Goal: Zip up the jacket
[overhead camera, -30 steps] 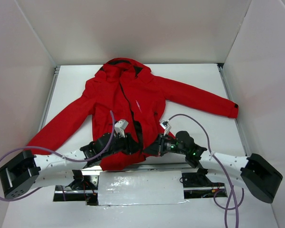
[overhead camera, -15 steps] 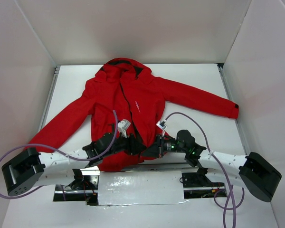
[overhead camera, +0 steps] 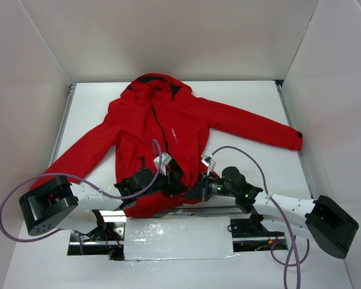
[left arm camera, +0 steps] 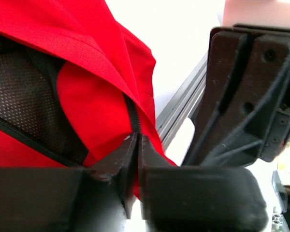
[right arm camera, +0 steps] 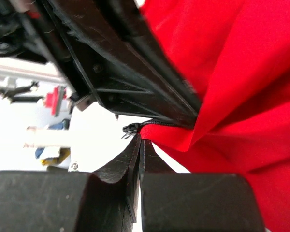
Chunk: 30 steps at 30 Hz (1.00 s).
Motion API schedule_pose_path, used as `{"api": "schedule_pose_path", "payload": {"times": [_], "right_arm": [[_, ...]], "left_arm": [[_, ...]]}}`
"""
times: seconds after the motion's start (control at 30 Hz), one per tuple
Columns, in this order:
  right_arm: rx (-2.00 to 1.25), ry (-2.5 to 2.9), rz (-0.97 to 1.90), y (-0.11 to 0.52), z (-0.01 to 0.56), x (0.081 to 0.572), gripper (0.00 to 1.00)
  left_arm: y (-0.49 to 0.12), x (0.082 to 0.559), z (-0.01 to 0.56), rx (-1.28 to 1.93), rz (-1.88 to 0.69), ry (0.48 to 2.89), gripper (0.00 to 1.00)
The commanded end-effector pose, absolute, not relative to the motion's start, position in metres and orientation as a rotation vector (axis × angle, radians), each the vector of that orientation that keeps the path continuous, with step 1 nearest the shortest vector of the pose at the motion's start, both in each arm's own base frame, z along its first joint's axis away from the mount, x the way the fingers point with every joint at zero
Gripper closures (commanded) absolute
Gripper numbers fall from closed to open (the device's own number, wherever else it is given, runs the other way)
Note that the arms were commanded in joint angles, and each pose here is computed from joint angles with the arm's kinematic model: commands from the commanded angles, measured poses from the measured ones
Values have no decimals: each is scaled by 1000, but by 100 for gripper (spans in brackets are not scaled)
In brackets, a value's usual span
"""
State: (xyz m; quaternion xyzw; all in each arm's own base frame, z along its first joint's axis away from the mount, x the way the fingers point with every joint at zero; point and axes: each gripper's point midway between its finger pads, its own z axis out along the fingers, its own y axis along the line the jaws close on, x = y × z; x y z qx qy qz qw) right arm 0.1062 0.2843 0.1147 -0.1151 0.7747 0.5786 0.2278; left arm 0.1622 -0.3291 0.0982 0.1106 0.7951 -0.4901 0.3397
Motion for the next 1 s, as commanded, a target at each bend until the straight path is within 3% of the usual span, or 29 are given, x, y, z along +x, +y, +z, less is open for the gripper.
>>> {"api": "schedule_pose_path", "payload": {"times": [0.0,0.03,0.13,0.27,0.57,0.73,0.8,0.83,0.93,0.97], "right_arm": [[-265,2142,1478,278,106,120,96],[-255,2151,1465,277,105,121,88],[-225,2191,1401,270,95,124,67],[-198,2220,1348,264,86,125,56],[-146,2270,1204,261,79,139,41],[-126,2290,1069,264,79,139,41],[-72,2278,969,260,82,149,44],[-84,2279,951,262,83,146,46],[-7,2291,807,254,85,162,55],[19,2285,770,251,86,168,57]], "left_arm": [[-341,168,117,299,-1320,2001,93],[-340,167,113,298,-1306,2021,99],[-339,172,111,273,-1274,2037,100],[-337,174,118,250,-1284,2004,100],[-342,176,115,254,-1287,2015,100],[-334,182,96,202,-1193,2097,100],[-326,192,92,125,-1115,2118,95],[-319,193,81,99,-1056,2164,76],[-300,202,72,-17,-927,2210,34],[-296,205,69,-74,-900,2227,29]]}}
